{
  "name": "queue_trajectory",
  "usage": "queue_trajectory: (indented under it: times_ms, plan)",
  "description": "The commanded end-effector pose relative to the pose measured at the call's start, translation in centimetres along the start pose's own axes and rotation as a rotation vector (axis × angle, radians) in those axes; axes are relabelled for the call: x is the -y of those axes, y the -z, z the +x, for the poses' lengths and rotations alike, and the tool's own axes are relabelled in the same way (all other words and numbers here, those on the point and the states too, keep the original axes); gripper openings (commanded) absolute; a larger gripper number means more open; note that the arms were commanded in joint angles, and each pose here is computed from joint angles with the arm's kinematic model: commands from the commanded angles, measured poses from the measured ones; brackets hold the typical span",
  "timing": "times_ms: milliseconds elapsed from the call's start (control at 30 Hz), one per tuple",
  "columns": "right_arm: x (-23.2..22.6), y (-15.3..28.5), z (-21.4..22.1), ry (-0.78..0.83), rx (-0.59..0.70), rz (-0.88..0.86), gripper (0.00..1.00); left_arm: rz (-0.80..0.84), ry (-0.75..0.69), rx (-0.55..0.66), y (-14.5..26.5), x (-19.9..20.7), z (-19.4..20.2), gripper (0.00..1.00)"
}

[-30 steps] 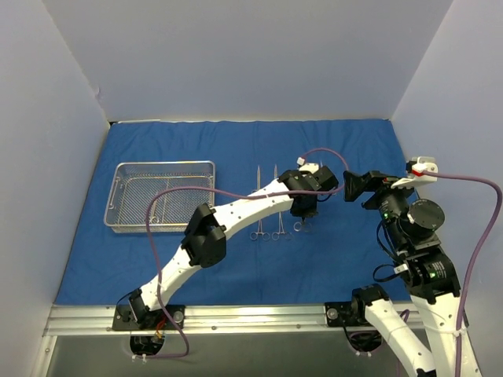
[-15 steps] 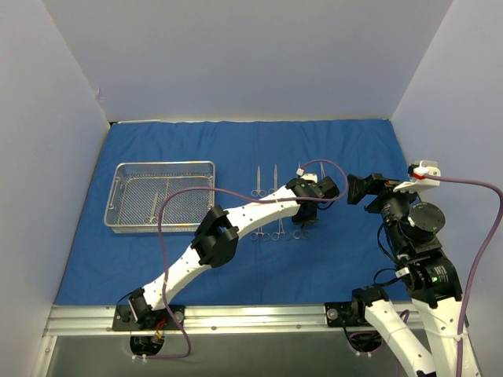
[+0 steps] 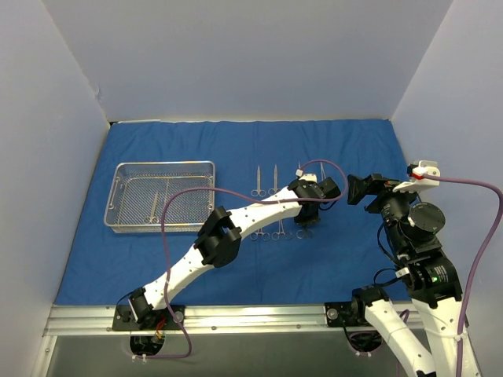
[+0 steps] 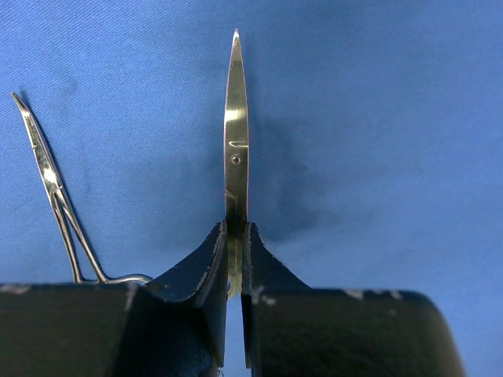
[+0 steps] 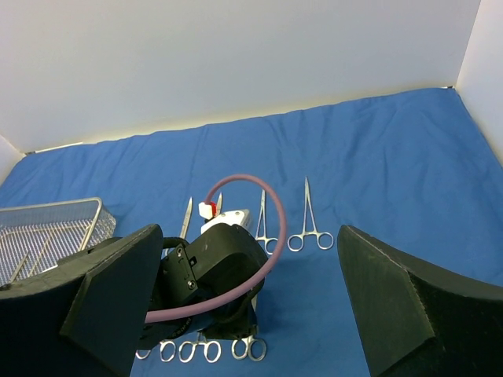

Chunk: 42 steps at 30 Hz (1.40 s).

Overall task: Open and lay out the surgical kit
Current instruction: Place the medical item in the surgical kit.

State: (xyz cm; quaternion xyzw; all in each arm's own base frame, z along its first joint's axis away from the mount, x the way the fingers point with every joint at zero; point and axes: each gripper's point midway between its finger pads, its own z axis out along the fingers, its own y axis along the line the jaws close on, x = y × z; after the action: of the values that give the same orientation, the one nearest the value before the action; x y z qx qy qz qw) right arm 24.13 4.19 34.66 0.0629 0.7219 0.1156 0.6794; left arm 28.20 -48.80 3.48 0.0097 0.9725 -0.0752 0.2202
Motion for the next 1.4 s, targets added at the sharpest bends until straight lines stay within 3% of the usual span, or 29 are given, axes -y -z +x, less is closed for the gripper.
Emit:
queue_trajectory:
  times_ms: [0,100,733,900,1133,1367]
  plan:
    - [-0.3,0.0,-0.6,0.007,0.028,-0.014,0.88,0.035,0.068,0.044,0.5,1.2,-1.5,0.07]
    - [-0.4,-0.1,-0.6,0.01,0.027,-0.019,0.88,0.032,0.088,0.044,0.2,1.1,-1.7,0.08]
    - [-0.5,-0.1,-0.4,0.019,0.024,-0.028,0.89,0.061,0.1,0.043,1.3,1.4,-2.1,0.39]
    - [-0.6,0.0,-0.8,0.021,0.032,-0.036,0.88,0.073,0.113,0.053,2.5,1.5,-2.7,0.43]
    - [-1.8,0.9,-3.5,0.029,0.06,-0.08,0.88,0.155,0.074,0.155,8.6,2.0,-6.3,0.48]
    - [-2.9,2.4,-6.8,0.049,0.123,-0.123,0.91,0.156,-0.015,0.329,15.2,-1.0,-11.5,0.59]
